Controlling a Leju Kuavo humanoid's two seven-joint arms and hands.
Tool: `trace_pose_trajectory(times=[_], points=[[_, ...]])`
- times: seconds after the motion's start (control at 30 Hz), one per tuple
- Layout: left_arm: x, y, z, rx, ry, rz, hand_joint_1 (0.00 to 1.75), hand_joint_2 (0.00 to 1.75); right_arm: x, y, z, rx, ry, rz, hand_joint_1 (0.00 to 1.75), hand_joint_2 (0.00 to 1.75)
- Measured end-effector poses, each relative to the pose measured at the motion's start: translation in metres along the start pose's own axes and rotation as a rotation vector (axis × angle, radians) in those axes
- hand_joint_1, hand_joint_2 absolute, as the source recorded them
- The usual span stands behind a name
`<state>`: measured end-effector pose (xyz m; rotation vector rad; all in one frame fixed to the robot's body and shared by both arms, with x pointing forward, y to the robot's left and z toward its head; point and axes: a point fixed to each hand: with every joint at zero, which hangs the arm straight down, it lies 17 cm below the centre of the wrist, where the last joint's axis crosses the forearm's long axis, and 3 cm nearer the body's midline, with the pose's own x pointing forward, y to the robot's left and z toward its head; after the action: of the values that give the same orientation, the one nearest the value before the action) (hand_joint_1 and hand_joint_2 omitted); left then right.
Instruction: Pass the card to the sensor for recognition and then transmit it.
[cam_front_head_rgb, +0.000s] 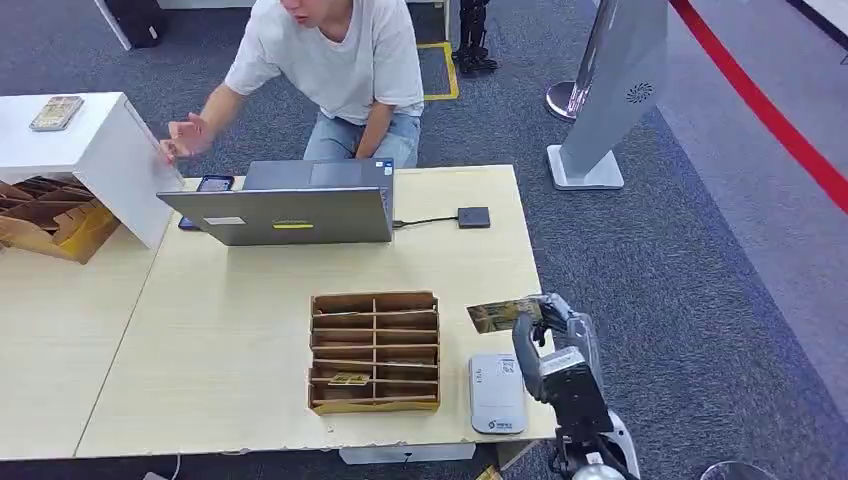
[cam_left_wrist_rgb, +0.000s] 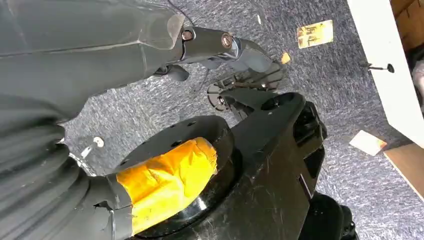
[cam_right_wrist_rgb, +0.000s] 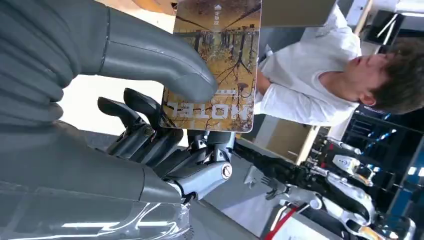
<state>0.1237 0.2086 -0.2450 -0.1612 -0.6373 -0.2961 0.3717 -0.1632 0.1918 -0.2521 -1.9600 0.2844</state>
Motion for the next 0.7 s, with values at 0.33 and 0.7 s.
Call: trace_pose_trajectory(times=[0.33, 0.7], points=[[0.006, -0.005, -0.001, -0.033, -0.015, -0.015, 0.0, 1.75, 0.052, 0.015, -0.016, 0.034, -0.209, 0.13, 1.75, 1.75], [0.016, -0.008, -0.005, -0.064, -0.029, -0.035, 0.0, 1.75, 0.098, 0.032, -0.051, 0.03, -0.37, 0.201, 1.75, 1.75]])
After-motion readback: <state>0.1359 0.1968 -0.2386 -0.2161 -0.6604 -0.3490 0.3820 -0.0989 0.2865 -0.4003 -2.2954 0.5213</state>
